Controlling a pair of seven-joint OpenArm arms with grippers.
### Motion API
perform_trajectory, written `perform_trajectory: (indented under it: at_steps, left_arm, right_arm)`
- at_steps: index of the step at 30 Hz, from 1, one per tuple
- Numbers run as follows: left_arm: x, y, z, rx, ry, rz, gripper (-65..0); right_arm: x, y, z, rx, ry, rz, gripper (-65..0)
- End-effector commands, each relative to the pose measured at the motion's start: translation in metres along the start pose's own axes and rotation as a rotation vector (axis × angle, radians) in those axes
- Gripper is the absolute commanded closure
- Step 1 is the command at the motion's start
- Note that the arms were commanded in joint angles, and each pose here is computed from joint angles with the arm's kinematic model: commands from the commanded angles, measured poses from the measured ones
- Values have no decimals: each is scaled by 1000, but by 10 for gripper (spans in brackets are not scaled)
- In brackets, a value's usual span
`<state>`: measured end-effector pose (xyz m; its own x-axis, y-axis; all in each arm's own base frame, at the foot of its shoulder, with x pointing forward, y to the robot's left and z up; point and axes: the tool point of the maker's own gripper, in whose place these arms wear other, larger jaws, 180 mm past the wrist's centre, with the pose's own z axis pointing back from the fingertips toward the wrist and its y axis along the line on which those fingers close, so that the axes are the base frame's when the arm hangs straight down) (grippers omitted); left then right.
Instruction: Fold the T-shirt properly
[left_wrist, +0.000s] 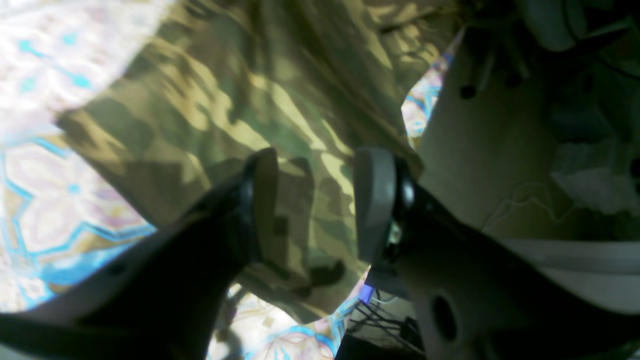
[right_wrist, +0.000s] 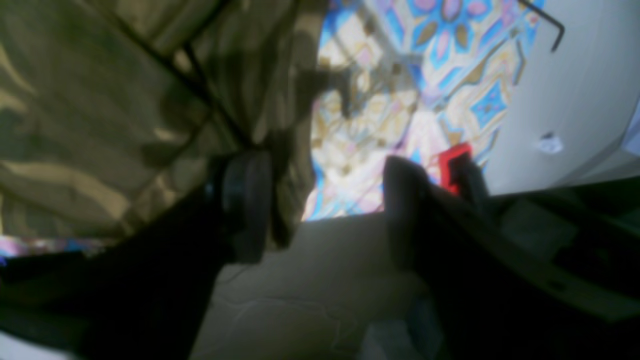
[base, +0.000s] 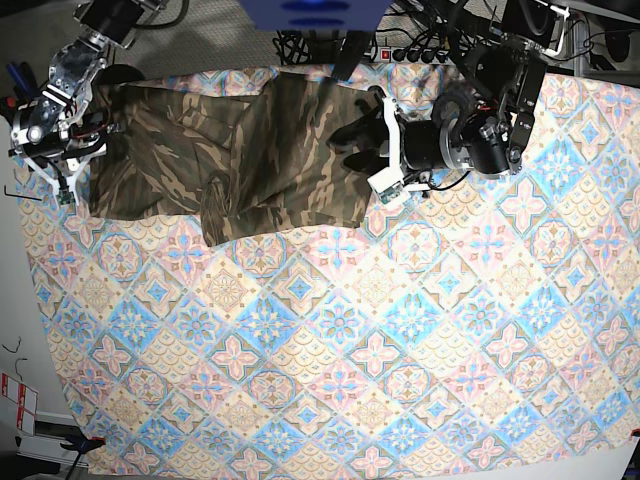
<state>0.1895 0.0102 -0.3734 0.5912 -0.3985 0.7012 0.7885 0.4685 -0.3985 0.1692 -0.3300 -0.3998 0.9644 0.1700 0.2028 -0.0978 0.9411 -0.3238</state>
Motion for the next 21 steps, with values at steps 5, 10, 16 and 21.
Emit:
perform_trajectory:
  at_steps: [5,10,16,21]
  left_arm:
    - [-10,18,-4,6,6,66,-255]
    - [-12,23,-4,11,12,73,-254]
    - [-12,23,-5,11,13,74,-256]
    - [-19,27,1,21,36,70,-257]
  right_arm:
    - [9,3,4,9,-22,-11,-400]
    - [40,19,8,122,-129,-63,-440]
    - [34,7,9,129,-154,-151,-440]
    - [4,2,-13,214,-116,-332,-442]
